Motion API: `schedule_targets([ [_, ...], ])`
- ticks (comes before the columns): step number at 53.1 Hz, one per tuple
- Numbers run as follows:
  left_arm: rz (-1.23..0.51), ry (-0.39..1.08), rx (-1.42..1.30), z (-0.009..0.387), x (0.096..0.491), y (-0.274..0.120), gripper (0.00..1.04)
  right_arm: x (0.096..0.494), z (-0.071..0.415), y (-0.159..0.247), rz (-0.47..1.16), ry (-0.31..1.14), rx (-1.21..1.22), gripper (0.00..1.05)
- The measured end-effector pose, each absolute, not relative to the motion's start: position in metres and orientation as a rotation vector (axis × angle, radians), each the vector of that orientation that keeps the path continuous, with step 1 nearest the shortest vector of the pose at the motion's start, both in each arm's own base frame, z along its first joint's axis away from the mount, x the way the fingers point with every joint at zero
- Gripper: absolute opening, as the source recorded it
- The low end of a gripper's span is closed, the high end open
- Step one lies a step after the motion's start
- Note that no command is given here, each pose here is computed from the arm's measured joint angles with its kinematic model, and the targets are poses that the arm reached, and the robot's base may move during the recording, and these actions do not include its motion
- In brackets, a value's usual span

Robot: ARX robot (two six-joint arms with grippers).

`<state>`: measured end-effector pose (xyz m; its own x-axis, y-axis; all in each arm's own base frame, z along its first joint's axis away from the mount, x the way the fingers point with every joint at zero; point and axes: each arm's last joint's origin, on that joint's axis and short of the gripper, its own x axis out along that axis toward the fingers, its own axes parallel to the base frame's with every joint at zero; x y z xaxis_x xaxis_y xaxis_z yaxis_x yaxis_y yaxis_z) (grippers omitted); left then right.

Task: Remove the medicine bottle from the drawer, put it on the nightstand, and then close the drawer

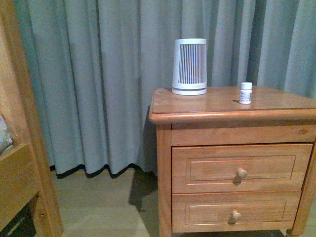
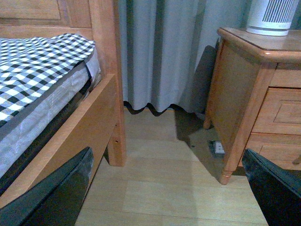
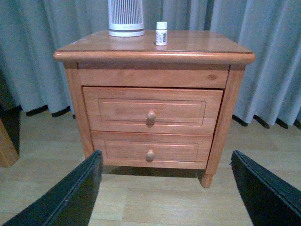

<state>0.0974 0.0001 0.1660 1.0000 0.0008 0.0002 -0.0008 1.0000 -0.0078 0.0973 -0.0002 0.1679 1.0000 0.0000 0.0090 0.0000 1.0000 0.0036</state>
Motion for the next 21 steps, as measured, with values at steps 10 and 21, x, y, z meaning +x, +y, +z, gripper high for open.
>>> schedule_targets([
  [10,0.001,0.0,-0.008,0.166,0.0974,0.0001,0.98,0.0973,0.1679,-0.0002,0.0,-0.009,0.004,0.98],
  [21,0.001,0.0,-0.008,0.166,0.0974,0.0001,0.98,0.0973,0.1679,-0.0002,0.0,-0.009,0.004,0.98],
])
